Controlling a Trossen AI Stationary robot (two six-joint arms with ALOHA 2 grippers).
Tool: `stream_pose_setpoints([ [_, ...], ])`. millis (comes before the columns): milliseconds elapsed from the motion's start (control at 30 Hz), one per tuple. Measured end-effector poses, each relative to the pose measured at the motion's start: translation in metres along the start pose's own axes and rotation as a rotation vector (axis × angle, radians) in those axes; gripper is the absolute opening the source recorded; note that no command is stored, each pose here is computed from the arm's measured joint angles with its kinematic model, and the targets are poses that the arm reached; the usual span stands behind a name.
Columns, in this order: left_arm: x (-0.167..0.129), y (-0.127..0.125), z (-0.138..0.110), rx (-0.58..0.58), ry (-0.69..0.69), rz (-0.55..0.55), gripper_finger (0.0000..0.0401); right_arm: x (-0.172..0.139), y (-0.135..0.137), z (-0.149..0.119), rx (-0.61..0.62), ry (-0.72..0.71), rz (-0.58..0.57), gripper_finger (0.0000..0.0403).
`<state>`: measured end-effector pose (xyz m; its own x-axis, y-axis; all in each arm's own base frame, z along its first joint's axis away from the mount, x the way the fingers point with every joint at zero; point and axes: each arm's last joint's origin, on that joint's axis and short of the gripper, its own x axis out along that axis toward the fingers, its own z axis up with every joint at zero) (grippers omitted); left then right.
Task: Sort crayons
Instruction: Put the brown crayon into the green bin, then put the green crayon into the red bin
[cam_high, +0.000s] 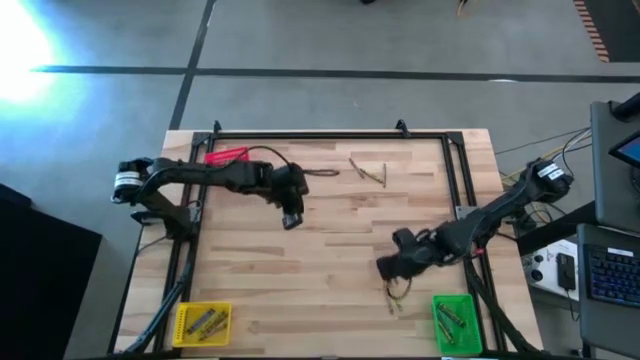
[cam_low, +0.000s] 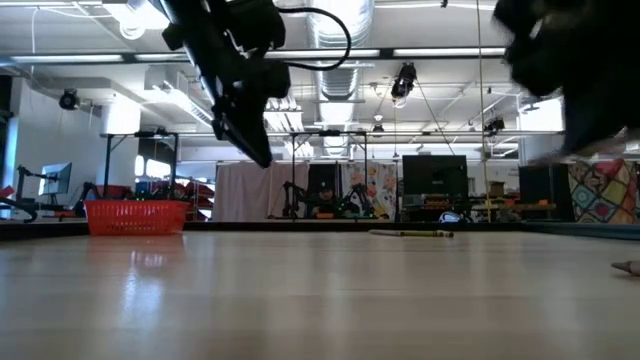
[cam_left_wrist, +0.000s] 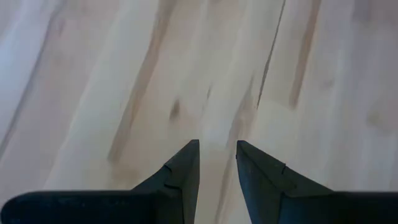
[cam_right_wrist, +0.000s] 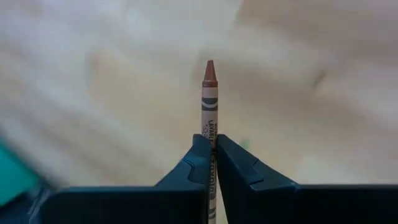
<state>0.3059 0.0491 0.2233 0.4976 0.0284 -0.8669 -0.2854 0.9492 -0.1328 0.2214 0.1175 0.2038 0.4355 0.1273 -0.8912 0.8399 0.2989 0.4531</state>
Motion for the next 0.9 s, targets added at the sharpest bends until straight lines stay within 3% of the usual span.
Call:
stream_pose_setpoints([
  [133, 0.0, 0.004, 0.001, -0.014, 0.0, -0.02, 0.0088, -0.026, 0.02, -0.036, -0.002, 0.085, 0.068, 0.0009],
  [300, 0.003, 0.006, -0.005, -0.006, 0.044, 0.002, 0.0088, -0.039, 0.011, -0.081, 0.039, 0.128, -0.148, 0.0009],
  [467, 0.014, 0.008, -0.003, 0.02, 0.038, 0.005, 0.0088, -0.038, -0.005, -0.114, 0.088, 0.257, -0.345, 0.0009],
  [700, 0.032, 0.008, 0.001, 0.022, 0.077, 0.007, 0.0088, -0.025, -0.019, -0.128, 0.141, 0.324, -0.515, 0.0028],
  [900, 0.032, 0.006, 0.008, 0.012, 0.097, -0.018, 0.0088, -0.017, -0.023, -0.131, 0.168, 0.338, -0.593, 0.0109],
])
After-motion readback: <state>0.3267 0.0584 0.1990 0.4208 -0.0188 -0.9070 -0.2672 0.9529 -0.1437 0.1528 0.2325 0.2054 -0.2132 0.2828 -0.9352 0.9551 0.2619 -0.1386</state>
